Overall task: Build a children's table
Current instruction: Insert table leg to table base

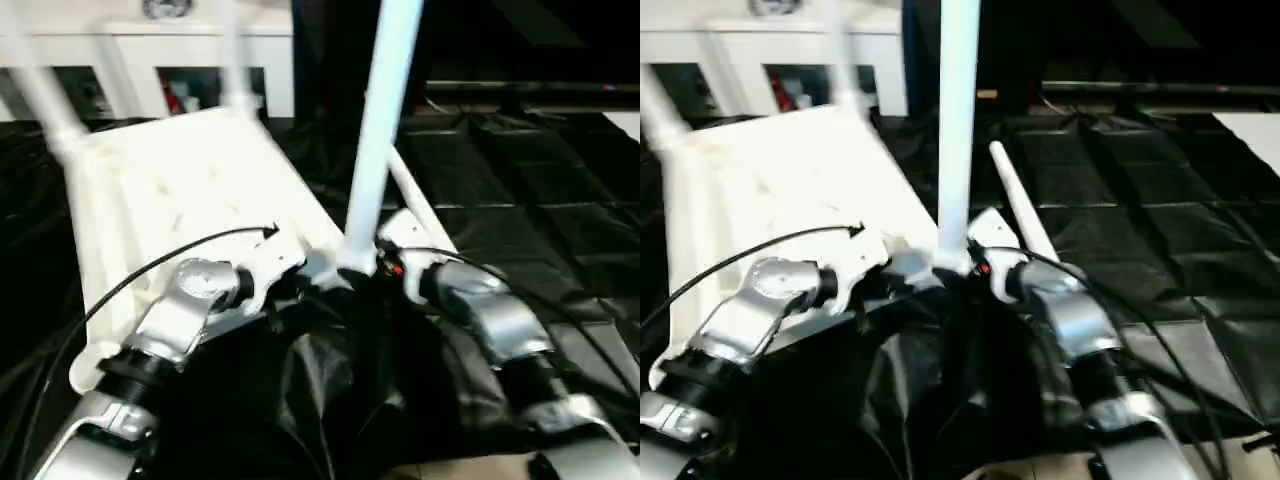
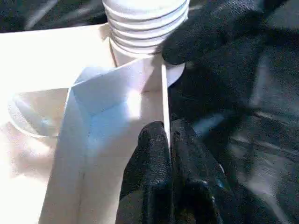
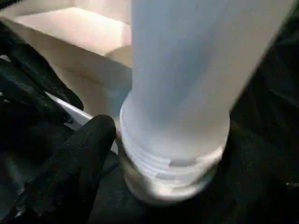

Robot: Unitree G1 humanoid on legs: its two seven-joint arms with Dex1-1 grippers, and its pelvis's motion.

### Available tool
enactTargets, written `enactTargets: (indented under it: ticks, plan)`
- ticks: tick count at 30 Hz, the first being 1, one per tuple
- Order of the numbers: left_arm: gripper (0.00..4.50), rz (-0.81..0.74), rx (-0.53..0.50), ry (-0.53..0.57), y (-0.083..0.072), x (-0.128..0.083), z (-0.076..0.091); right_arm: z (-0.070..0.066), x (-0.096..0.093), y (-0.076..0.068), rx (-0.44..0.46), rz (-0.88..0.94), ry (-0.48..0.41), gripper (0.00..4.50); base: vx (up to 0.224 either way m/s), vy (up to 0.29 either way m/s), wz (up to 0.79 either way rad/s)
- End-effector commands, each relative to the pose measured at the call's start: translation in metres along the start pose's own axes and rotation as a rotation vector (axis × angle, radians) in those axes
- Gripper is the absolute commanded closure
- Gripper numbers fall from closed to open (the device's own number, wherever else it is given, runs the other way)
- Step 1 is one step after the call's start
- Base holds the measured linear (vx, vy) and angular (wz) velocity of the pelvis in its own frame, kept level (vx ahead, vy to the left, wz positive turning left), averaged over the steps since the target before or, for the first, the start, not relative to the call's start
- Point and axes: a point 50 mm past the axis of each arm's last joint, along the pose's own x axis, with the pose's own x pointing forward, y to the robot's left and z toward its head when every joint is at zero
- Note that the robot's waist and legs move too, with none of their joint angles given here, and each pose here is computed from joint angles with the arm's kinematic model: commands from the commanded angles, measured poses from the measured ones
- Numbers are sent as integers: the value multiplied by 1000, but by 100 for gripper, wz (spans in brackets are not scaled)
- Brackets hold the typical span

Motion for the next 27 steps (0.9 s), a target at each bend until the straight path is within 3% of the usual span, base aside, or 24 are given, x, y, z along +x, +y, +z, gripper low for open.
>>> enactTargets:
  ticks: [1,8,14,20,27]
  plan:
    - [450,-88,86,-105,-8,0,20,8,-3,9,-36,100,-20,72,0,0,0]
    - [450,-194,95,-93,-12,-13,14,4,-20,12,-72,202,17,72,0,0,0]
    - [450,-207,100,-79,-11,-15,10,1,-19,15,-56,216,31,99,0,0,0]
    - [450,-208,98,-79,-11,-16,10,1,-17,18,-41,226,31,163,0,0,0]
    - [450,-193,72,-88,-10,-13,11,-4,-8,21,41,183,1,174,0,0,0]
